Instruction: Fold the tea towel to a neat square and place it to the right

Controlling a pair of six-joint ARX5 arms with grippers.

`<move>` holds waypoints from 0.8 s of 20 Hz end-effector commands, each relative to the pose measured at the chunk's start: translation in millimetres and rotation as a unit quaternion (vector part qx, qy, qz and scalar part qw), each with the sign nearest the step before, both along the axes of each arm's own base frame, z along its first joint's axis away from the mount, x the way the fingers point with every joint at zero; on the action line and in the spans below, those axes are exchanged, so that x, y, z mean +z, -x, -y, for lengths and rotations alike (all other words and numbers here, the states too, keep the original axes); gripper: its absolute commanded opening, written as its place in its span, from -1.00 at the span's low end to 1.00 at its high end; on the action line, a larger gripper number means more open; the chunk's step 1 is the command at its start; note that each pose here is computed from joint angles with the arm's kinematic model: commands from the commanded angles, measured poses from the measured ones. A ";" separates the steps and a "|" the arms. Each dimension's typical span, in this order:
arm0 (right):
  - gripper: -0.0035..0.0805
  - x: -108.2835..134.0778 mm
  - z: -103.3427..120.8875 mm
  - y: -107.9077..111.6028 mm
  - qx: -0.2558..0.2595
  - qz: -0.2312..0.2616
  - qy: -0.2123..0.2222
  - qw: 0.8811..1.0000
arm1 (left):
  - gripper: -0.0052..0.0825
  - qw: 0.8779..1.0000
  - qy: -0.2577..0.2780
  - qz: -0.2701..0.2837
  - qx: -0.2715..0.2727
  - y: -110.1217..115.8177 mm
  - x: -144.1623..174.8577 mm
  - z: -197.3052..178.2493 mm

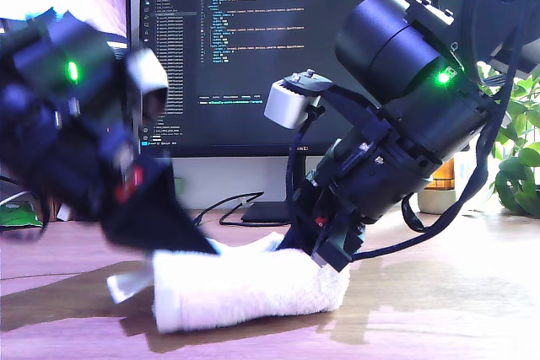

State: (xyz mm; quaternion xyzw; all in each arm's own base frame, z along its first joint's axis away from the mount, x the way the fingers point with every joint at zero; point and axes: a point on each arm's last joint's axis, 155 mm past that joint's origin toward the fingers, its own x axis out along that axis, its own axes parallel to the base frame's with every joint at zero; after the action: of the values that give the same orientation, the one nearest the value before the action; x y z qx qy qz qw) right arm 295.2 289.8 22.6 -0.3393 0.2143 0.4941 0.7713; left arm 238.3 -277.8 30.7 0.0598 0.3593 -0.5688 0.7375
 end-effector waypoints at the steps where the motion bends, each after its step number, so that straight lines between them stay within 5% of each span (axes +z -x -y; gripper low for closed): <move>1: -0.94 -31.2 14.7 9.0 -0.009 -0.034 0.033 0.999 | -0.93 1.000 -0.017 -0.015 -0.005 7.1 -19.9 -4.3; 7: -0.85 -24.8 12.4 0.8 -0.017 -0.023 0.031 0.999 | -0.93 0.999 -0.039 -0.031 -0.001 9.4 -40.3 -7.3; 11: -0.49 -13.0 14.5 -20.5 -0.047 0.010 0.041 0.998 | -0.93 0.999 -0.045 -0.023 -0.004 8.7 -41.9 -8.8; 16: -0.44 10.0 16.5 -51.2 -0.089 0.058 0.049 0.993 | -0.93 0.999 -0.048 -0.021 -0.005 8.8 -42.9 -9.7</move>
State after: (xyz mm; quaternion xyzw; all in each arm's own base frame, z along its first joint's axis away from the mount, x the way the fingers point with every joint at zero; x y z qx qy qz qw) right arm 333.8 278.7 34.6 -0.3792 0.2181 0.4137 0.7984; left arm 246.9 -280.3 19.0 0.0821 0.3509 -0.5669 0.7408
